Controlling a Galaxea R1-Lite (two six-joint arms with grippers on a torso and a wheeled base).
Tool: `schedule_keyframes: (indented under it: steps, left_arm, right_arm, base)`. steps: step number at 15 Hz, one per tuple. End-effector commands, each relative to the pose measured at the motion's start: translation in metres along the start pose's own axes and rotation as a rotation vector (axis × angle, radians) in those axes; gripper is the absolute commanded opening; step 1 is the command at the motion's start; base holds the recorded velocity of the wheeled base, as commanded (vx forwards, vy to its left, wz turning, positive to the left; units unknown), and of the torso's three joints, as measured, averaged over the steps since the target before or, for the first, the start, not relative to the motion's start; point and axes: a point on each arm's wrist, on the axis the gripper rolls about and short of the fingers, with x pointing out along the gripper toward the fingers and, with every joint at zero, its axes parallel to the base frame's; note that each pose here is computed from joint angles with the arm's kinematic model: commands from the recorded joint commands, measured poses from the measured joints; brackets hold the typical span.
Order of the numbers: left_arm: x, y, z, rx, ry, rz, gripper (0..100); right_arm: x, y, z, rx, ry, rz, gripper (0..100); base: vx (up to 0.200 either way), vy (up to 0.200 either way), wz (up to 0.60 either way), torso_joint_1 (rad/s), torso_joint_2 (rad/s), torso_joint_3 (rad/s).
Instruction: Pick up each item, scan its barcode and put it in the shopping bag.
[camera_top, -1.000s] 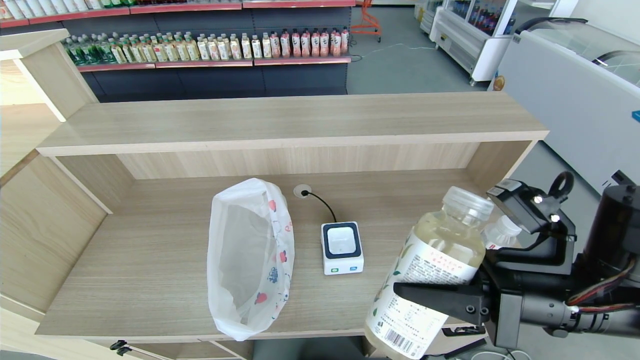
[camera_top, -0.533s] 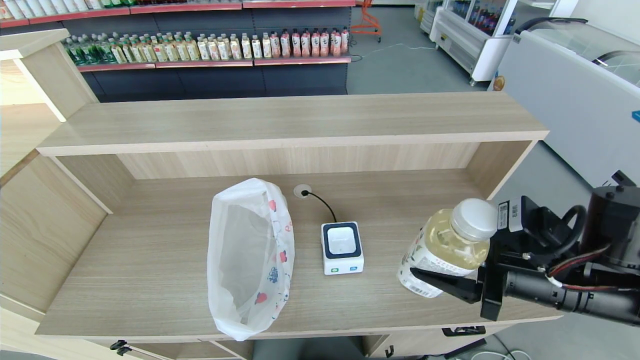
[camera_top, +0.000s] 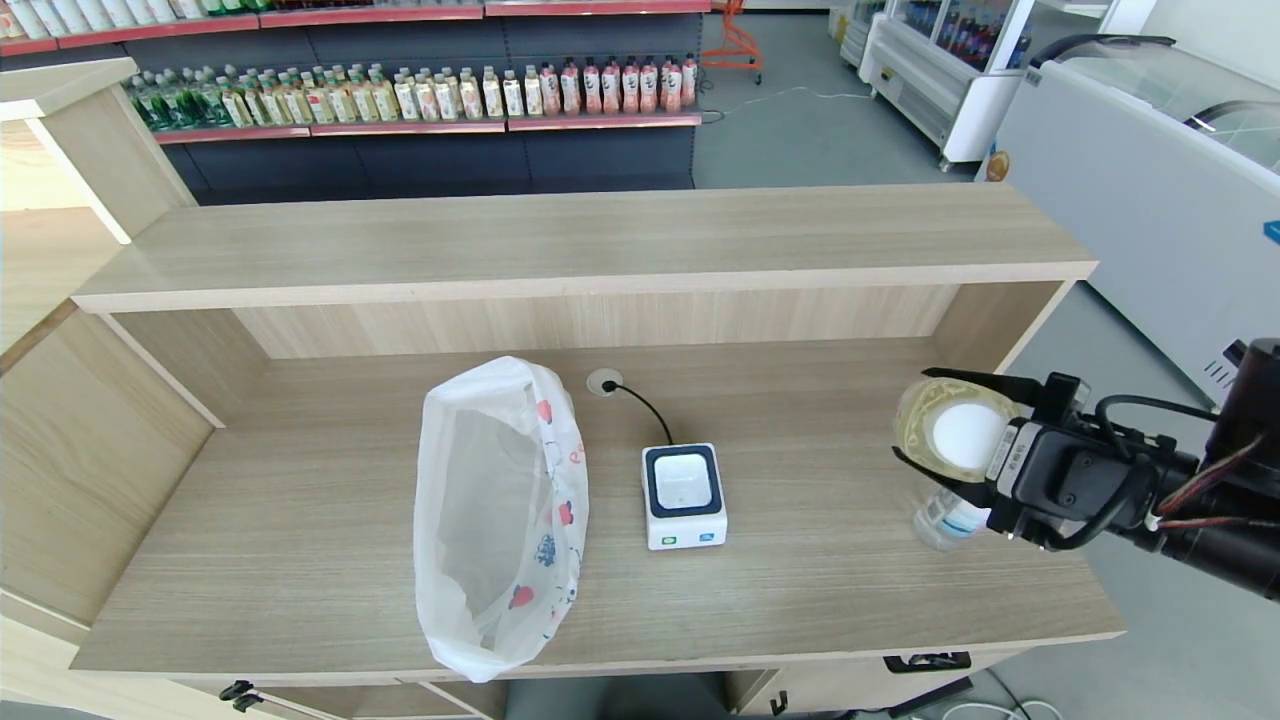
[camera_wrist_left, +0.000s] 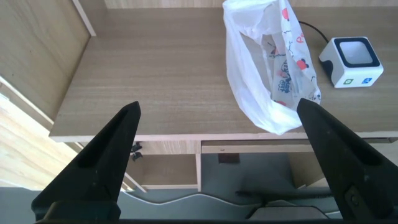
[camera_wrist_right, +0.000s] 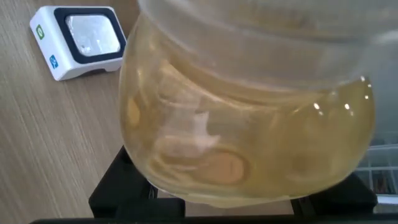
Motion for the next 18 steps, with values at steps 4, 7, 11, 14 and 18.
schedule_keyframes:
  steps: [4, 7, 11, 14, 18]
  left_arm:
    - [0.0, 0.0, 0.0, 0.0, 0.0, 0.0, 100]
    - [0.0, 0.0, 0.0, 0.002, 0.0, 0.0, 100]
    - [0.0, 0.0, 0.0, 0.005, 0.0, 0.0, 100]
    - [0.0, 0.0, 0.0, -0.002, 0.0, 0.0, 100]
    - [0.0, 0.0, 0.0, -0.003, 0.0, 0.0, 100]
  right_arm:
    - [-0.011, 0.004, 0.01, -0.072, 0.042, -0.055, 0]
    - [-0.022, 0.011, 0.016, -0.163, 0.033, -0.043, 0]
    - [-0.024, 0.01, 0.018, -0.168, 0.032, -0.054, 0]
    - [-0.022, 0.008, 0.017, -0.158, 0.028, -0.054, 0]
    - [-0.015, 0.008, 0.015, -0.109, 0.022, -0.045, 0]
  base:
    - [0.0, 0.0, 0.0, 0.0, 0.0, 0.0]
    - [0.0, 0.0, 0.0, 0.0, 0.0, 0.0]
    - [0.0, 0.0, 0.0, 0.0, 0.0, 0.0]
    - [0.0, 0.2, 0.0, 0.004, 0.0, 0.002]
    - [0.0, 0.2, 0.0, 0.004, 0.0, 0.005]
